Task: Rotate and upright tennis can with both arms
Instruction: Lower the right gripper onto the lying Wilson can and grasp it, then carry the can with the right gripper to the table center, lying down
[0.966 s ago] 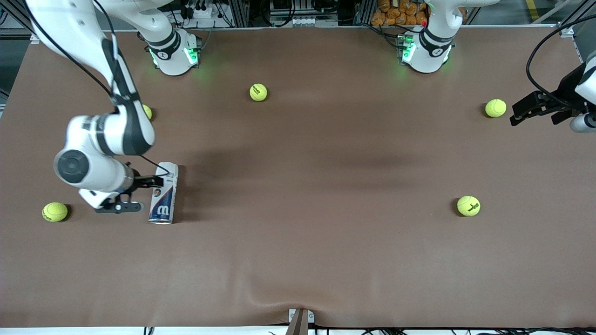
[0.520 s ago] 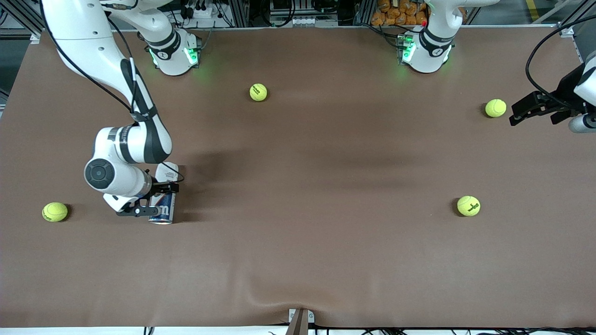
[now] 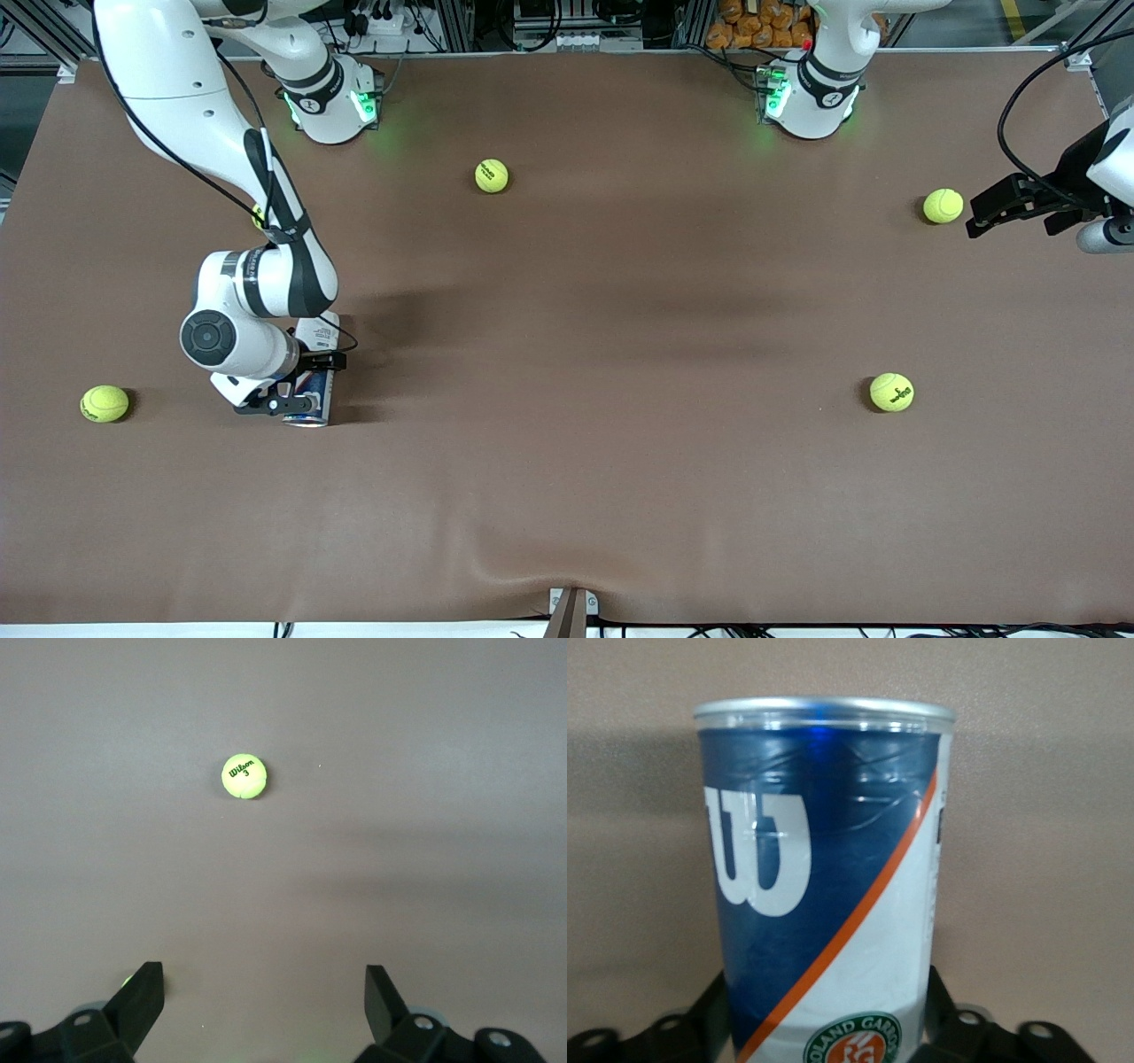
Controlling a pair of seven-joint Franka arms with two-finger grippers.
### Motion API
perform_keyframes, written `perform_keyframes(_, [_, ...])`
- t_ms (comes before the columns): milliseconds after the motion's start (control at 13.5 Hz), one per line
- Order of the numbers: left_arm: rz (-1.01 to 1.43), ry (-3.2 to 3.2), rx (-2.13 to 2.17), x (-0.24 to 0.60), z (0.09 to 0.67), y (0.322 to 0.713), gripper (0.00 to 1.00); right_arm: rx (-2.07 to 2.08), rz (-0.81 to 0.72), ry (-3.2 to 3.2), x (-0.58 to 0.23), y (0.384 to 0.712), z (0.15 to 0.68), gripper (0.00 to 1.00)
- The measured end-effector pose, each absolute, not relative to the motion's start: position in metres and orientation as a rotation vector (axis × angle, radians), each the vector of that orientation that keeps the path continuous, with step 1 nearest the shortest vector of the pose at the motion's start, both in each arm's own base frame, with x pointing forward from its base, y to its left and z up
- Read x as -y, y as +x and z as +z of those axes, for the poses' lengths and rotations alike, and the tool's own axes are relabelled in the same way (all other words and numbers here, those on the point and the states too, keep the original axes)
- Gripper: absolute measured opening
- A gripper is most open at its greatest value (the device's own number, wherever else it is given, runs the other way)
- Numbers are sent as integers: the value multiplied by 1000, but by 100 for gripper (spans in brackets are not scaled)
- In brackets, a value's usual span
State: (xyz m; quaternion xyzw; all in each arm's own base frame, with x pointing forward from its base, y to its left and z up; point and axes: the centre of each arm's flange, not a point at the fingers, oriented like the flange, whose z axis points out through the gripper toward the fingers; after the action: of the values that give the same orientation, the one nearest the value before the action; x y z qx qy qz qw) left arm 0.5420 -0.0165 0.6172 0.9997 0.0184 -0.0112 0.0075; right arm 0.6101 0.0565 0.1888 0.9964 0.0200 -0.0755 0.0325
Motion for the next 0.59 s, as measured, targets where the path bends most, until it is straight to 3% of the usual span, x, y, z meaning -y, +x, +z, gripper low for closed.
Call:
perform_keyframes(297, [-36,3126,-57,17,617,542,100,-105,-174,3074,-70,623,205,74])
perform_keyframes(595, [-37,3126,-53,18,617,542,100,-298,-159,3064,-148,646,266,73])
